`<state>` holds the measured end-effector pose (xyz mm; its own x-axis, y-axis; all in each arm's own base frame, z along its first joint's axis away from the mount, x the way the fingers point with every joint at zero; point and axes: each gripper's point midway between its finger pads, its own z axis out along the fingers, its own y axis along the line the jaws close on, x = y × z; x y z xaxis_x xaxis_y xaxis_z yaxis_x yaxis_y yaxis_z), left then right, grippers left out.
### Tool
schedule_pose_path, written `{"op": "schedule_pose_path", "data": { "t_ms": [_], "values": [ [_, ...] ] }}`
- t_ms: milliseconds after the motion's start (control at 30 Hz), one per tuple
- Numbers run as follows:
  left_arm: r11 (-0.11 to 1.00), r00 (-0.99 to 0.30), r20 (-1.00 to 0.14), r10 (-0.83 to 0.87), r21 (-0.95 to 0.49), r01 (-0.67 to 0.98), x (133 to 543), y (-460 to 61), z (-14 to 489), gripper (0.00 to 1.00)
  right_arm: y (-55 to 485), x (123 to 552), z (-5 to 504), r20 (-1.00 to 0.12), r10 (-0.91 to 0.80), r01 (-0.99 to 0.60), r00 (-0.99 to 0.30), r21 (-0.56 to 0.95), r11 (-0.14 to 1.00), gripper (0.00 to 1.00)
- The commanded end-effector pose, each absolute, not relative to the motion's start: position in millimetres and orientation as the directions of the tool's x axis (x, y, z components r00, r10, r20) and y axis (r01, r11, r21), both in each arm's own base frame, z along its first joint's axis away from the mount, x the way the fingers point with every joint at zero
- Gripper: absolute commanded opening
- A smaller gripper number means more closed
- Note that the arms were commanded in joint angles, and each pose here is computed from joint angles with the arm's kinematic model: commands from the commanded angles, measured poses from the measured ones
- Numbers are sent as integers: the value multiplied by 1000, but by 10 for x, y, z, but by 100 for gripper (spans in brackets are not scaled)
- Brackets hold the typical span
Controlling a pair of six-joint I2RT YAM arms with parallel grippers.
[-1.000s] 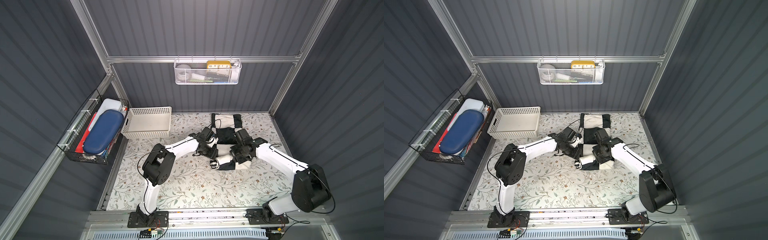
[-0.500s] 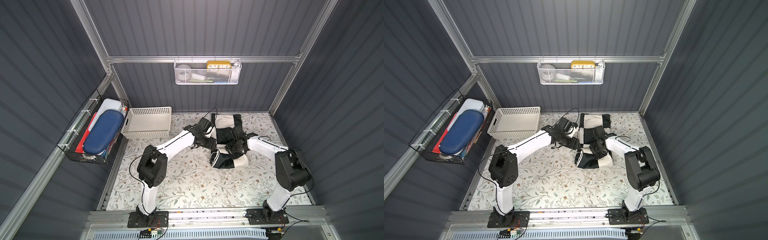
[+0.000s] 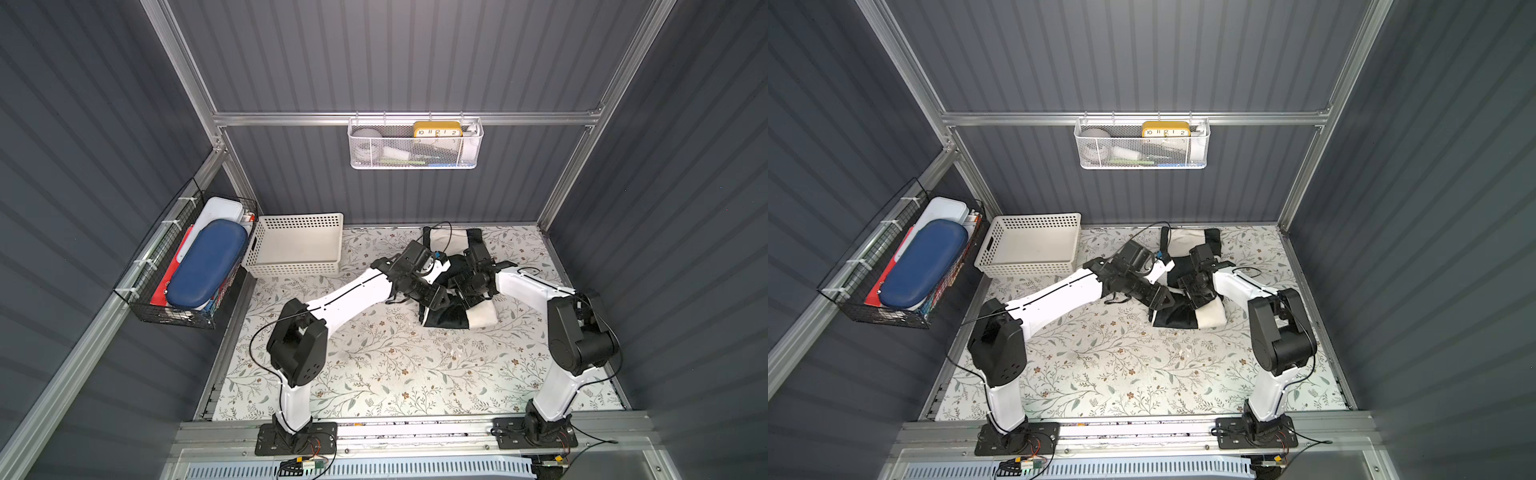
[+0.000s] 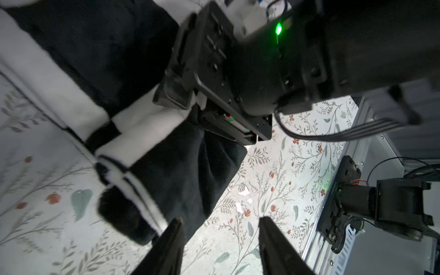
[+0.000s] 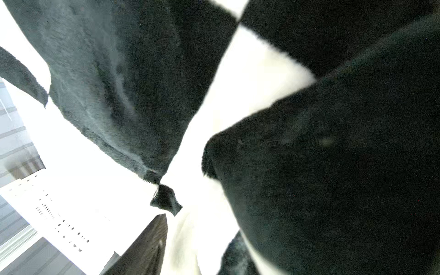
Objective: Roll up the pillowcase
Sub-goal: Roll the pillowcase at the center of the board.
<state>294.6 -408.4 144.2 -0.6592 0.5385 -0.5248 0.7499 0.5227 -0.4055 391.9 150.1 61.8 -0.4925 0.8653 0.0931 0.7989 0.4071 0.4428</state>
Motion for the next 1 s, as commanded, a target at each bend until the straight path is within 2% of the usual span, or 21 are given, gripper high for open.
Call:
{"op": "schedule_pose_path", "data": {
  "t_ms": [0, 133, 200, 333, 500, 600, 667, 733, 833, 967],
  "values": [
    [559, -678, -488, 549, -389, 732, 3078, -4064, 1152, 46, 1449, 3920, 642, 71, 877, 798, -476, 454, 396, 64],
    [634, -732, -429, 529, -373, 677, 3260, -3963, 852, 40, 1380, 3875, 687, 53, 885, 803, -462, 449, 392, 64],
    [652, -752, -435, 495, -386, 652, 3373, -3935, 819, 40, 1367, 3859, 703, 55, 892, 802, -450, 464, 376, 64],
    [640, -740, -468, 483, -387, 663, 3500, -4023, 896, 42, 1327, 3877, 809, 41, 896, 780, -443, 510, 362, 65],
    [632, -740, -468, 484, -397, 665, 3529, -4086, 900, 42, 1199, 3903, 1199, -38, 894, 726, -447, 568, 387, 69],
    [623, -738, -460, 493, -406, 669, 3503, -4091, 886, 42, 1156, 3729, 1383, -37, 892, 724, -451, 569, 390, 71],
    [624, -740, -451, 499, -405, 668, 3485, -4077, 843, 42, 1204, 3496, 1404, 2, 901, 749, -433, 558, 358, 72],
    [630, -741, -447, 501, -399, 666, 3482, -4059, 824, 42, 1285, 3200, 1345, -1, 920, 772, -393, 543, 330, 75],
    [641, -758, -453, 469, -416, 645, 3477, -4049, 939, 41, 1394, 2947, 1279, -37, 958, 750, -285, 614, 247, 76],
    [657, -771, -482, 416, -428, 621, 3477, -3967, 1186, 43, 1468, 2956, 1295, -93, 977, 646, -190, 738, 196, 78]
  ]
}}
